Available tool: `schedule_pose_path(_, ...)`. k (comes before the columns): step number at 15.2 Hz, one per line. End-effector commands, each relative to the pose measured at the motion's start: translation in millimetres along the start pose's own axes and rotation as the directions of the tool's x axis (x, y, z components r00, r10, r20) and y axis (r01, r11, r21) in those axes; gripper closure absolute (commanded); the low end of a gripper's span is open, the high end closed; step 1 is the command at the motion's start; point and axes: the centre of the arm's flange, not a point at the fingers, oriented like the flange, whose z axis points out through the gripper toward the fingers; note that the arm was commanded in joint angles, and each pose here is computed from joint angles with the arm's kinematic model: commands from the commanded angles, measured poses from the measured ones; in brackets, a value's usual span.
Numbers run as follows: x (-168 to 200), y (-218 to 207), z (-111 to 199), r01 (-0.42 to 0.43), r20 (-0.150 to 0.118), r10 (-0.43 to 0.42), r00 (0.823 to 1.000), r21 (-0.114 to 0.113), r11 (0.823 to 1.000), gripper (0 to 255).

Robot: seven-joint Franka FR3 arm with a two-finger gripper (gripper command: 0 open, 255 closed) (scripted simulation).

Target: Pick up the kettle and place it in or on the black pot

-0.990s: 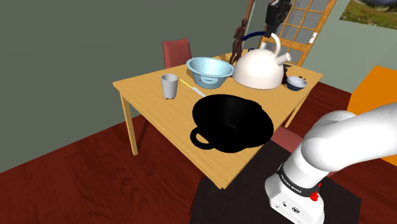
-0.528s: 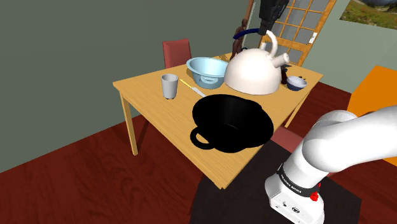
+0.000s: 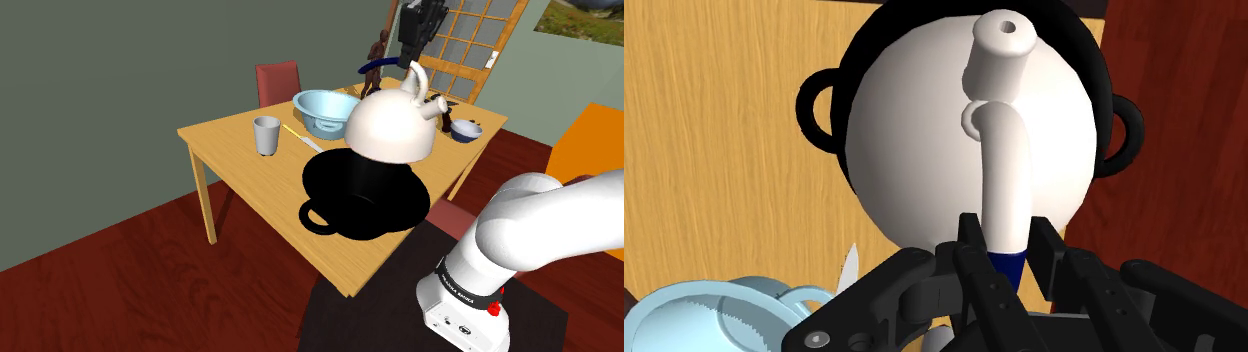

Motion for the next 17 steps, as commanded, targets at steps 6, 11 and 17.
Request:
schedule_pose_path(6,-1.9,-1.4,36.4,0.0,-0.002,0.0,1.0,0.0,1.0,255)
schedule_pose_path(11,-3.0,-2.2,62.7,0.0,-0.002,0.0,1.0,0.0,1.0,255)
schedule_pose_path(17,-4.3,-3.2,94.4,0.0,-0.002,0.0,1.0,0.0,1.0,255)
